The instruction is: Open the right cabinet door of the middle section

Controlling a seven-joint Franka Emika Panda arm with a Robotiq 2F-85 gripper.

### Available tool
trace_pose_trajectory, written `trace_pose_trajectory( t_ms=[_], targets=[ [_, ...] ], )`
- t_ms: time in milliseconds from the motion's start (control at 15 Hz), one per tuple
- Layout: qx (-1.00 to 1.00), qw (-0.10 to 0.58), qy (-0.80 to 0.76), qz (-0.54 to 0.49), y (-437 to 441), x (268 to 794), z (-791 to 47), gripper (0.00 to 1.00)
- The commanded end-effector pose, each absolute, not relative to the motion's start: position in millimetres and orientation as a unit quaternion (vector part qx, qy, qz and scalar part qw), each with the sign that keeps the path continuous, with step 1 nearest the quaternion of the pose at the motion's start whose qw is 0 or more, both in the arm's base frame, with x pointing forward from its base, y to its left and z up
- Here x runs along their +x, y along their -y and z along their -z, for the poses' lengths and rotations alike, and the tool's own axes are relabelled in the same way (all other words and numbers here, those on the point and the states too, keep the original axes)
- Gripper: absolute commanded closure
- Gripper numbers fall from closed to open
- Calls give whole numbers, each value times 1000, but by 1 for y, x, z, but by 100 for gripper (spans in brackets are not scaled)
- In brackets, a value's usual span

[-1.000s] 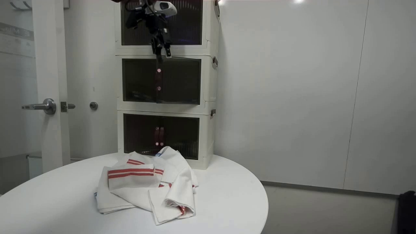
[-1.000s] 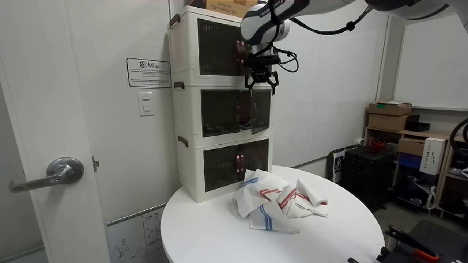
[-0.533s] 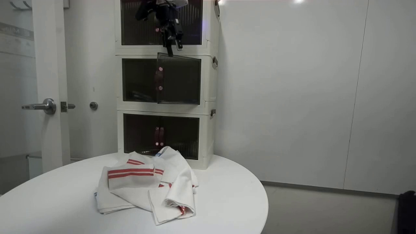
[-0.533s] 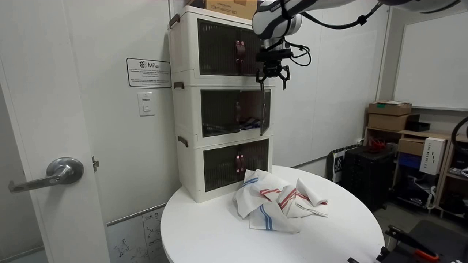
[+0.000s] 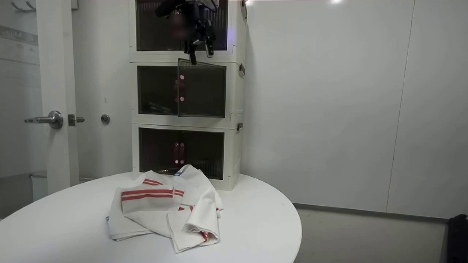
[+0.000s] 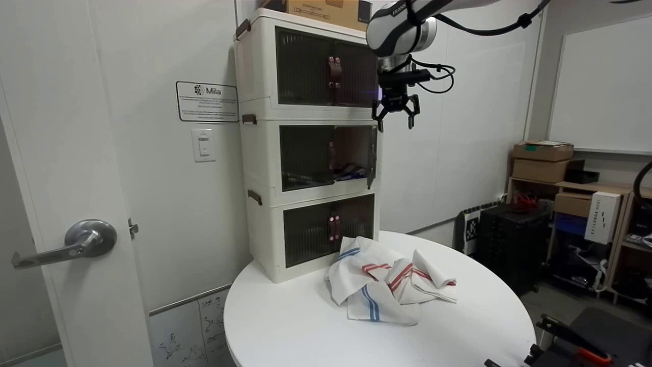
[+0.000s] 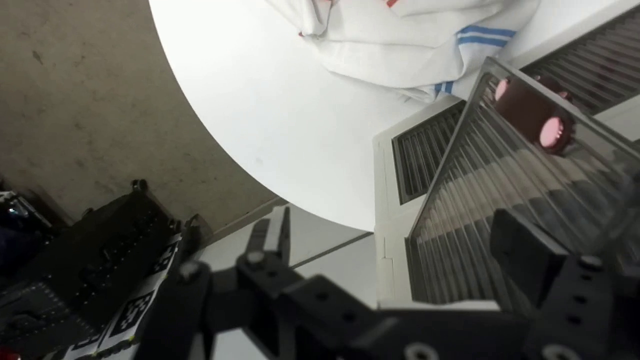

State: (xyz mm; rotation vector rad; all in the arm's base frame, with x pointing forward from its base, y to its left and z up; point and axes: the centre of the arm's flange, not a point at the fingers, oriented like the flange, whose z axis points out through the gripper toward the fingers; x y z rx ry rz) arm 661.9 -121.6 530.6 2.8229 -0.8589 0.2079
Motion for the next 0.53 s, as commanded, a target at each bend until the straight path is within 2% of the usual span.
trace_pose_trajectory(
  t_ms=[0, 467],
  targets=[
    [972, 75, 216, -49, 137, 641, -529, 0],
    [996, 39, 62, -40, 122, 598, -595, 0]
  ],
)
